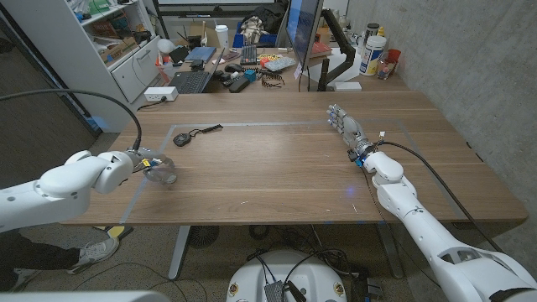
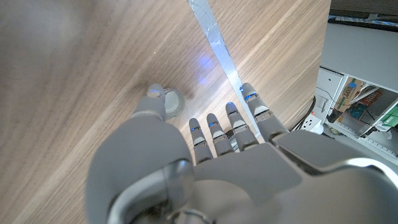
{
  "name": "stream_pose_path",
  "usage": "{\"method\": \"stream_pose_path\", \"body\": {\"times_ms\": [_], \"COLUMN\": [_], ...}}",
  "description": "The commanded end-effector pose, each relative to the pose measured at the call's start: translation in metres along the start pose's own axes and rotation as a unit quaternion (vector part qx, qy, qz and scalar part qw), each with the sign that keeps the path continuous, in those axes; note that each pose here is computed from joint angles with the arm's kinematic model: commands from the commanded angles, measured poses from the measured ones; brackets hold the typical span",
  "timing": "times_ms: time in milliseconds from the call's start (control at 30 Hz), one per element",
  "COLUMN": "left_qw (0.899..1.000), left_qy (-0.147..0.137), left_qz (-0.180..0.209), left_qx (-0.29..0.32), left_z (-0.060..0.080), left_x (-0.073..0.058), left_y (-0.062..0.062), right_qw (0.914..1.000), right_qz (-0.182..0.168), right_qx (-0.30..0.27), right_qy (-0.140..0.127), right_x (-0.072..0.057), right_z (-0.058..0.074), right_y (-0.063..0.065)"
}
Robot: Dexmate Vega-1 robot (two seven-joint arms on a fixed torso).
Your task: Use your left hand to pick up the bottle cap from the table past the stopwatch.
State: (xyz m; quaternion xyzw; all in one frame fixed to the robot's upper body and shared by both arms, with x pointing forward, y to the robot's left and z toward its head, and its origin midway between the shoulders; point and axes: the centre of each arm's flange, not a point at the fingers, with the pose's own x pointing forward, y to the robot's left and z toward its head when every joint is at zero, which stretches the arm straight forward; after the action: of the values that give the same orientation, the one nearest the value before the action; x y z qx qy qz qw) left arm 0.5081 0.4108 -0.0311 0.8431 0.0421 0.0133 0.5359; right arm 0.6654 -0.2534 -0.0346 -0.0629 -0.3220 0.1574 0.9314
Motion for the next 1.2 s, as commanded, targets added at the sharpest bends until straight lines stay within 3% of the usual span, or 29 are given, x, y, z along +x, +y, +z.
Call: {"method": "stream_pose_path", "body": {"times_ms": [33,667,1200], "left_qw": [1.0,1.0,0.999], "left_qy": [-0.006,-0.017,-0.023], "left_qz": [0.011,0.009,0.032], "left_qx": [0.003,0.012,0.001], "left_z": [0.007,0.021,0.02], "left_x": [0.004,0.002,0.006], "left_y": [-0.002,-0.008,-0.021], "right_qw": [1.0,0.9997,0.9996], "right_qz": [0.004,-0.004,-0.014], "right_qx": [0.001,0.015,0.011], "right_qy": [-0.003,-0.019,-0.024], "right_x": [0.001,-0.004,-0.002], "right_z": [-0.001,-0.001,0.005], "right_y": [0.001,-0.001,-0.003]}}
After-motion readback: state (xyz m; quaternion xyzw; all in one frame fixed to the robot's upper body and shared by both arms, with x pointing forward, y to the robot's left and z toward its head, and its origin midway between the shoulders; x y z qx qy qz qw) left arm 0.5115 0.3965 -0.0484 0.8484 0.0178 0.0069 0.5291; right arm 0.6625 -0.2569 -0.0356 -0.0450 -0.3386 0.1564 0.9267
